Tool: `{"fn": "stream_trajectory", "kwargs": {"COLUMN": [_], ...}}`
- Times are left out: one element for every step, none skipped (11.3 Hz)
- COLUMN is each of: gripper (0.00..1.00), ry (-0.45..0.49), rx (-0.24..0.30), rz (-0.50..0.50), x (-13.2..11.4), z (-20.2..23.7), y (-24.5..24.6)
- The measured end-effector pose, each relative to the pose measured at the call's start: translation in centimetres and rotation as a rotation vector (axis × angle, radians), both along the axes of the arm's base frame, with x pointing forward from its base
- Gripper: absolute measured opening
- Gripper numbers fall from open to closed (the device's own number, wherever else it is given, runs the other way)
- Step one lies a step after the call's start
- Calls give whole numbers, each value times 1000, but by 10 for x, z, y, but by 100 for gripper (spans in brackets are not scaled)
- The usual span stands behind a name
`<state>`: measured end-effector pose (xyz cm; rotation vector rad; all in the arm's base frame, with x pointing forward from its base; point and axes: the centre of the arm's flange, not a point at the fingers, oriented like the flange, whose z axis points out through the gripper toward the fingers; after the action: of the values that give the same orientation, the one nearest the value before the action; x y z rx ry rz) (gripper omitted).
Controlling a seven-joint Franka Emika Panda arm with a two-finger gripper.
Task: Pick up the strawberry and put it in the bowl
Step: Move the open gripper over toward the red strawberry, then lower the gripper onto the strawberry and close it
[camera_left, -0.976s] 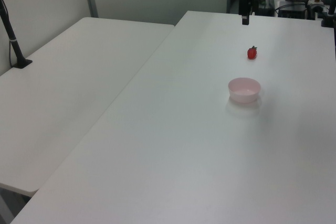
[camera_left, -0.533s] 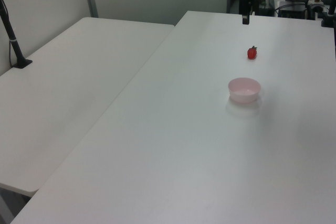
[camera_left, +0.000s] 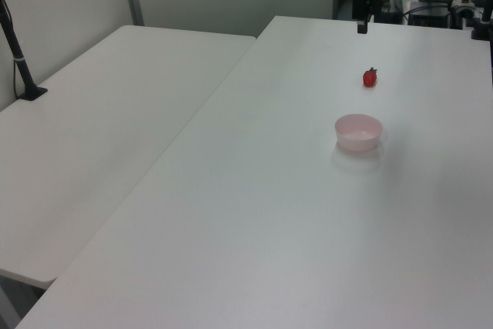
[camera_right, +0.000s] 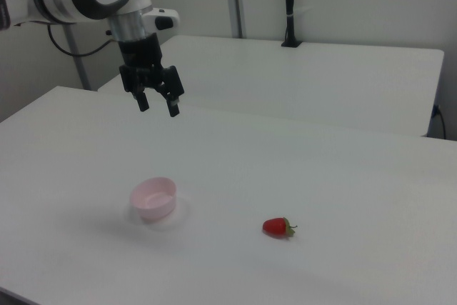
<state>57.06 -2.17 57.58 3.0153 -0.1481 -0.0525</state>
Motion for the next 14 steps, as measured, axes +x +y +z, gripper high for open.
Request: {"fn": "stream_trajectory", "kwargs": {"gripper": [100, 100, 100, 100, 100, 100, 100, 100, 100, 100, 100, 100, 100, 100], "ry": [-3, -19, -34, -43, -50, -49, -40, -33, -27, -23, -16, -16, -25, -36], "rx": [1, 1, 0, -1, -3, -4, -4, -3, -3, -3, 4, 17, 21, 18], "rz": [6, 7, -3, 2, 14, 17, 6, -17, -40, -63, -97, -155, -216, -274], "x": [0, 1, 2, 3, 7, 12, 17, 22, 25, 25, 24, 22, 23, 26], "z": [1, 2, 4, 3, -2, -14, -29, -46, -59, -69, -77, -83, -90, -98], "y": [-10, -22, -34, -47, -62, -81, -101, -119, -136, -151, -165, -177, -184, -190]}}
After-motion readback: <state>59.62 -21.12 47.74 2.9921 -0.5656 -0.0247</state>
